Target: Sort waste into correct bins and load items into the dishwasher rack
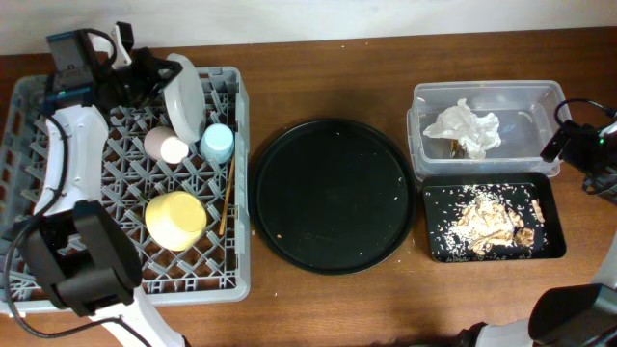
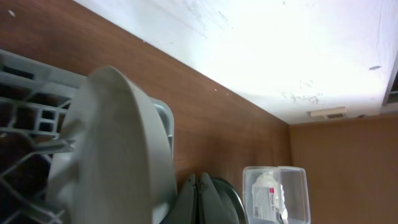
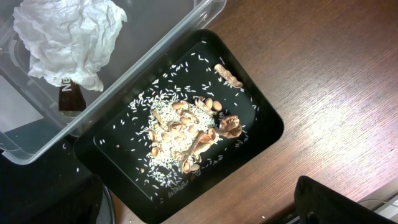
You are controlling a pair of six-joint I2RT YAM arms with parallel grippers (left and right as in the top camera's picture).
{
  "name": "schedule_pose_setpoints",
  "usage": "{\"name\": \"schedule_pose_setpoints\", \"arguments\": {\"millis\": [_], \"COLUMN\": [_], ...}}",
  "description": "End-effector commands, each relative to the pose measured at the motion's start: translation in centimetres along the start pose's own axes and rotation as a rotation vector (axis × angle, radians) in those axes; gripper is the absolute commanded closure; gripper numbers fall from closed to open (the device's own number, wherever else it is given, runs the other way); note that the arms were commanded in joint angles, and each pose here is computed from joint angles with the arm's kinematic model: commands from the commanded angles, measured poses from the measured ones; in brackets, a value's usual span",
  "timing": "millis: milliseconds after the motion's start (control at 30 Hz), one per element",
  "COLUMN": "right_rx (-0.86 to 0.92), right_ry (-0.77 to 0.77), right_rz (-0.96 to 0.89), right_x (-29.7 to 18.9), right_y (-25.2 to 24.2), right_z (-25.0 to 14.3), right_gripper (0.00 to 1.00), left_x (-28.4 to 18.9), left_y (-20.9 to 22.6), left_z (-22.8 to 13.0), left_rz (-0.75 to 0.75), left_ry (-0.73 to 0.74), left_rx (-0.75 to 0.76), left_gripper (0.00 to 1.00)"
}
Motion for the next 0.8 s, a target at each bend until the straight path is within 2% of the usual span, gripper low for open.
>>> {"name": "schedule_pose_setpoints", "arguments": {"millis": [0,100,167,267,333,367,400,533,767], "right_rx": [0.005,0.005,0.005,0.005,0.005,0.005,0.005,0.005,0.005], "right_ry": [-0.012,-0.012,-0.012,-0.012,-0.012,-0.012,-0.012,-0.012,-0.012], "right_rz": [-0.009,-0.009,-0.009,-0.009,-0.009,-0.009,-0.009,-0.009,-0.009], "right_x": [-0.4,-0.4,-0.4,-0.4,-0.4,-0.4,-0.4,-0.4,-0.4], "right_y": [-0.2,-0.2,-0.2,-0.2,-0.2,-0.2,-0.2,-0.2,-0.2], "right_z": [0.1,0.1,0.1,0.1,0.1,0.1,0.1,0.1,0.1], "right_gripper": [0.01,0.01,0.01,0.01,0.01,0.01,0.01,0.01,0.01], "left_x": [-2.8,-5.0,-7.0,-10.0,-11.6,-12.5,-13.2,-14.7,-14.2], "left_y": [-4.0,-7.5,-10.1,-13.3,-14.7,-15.2,-15.3,-13.7,-10.6], "left_z": [1.2,1.7,1.7,0.8,0.0,-0.5,-0.8,-1.1,-4.3], "left_rz": [-0.044,-0.086,-0.117,-0.152,-0.161,-0.145,-0.113,0.070,0.196], "left_ry": [-0.075,-0.130,-0.170,-0.217,-0.237,-0.253,-0.277,-0.365,-0.198], "left_rx": [0.112,0.182,0.233,0.294,0.314,0.311,0.298,0.214,0.058], "left_gripper": [0.92,0.83,0.67,0.56,0.42,0.33,0.01,0.01,0.00]}}
Point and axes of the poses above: each gripper's point midway between its finger pads, its own x axis out along the fingers, its own y axis along the line the jaws close on, z = x × y, the point moved 6 cm from there along -x, back along the fingers, and after that the axes turned 11 degrees about -x, right-handed, at the moved point
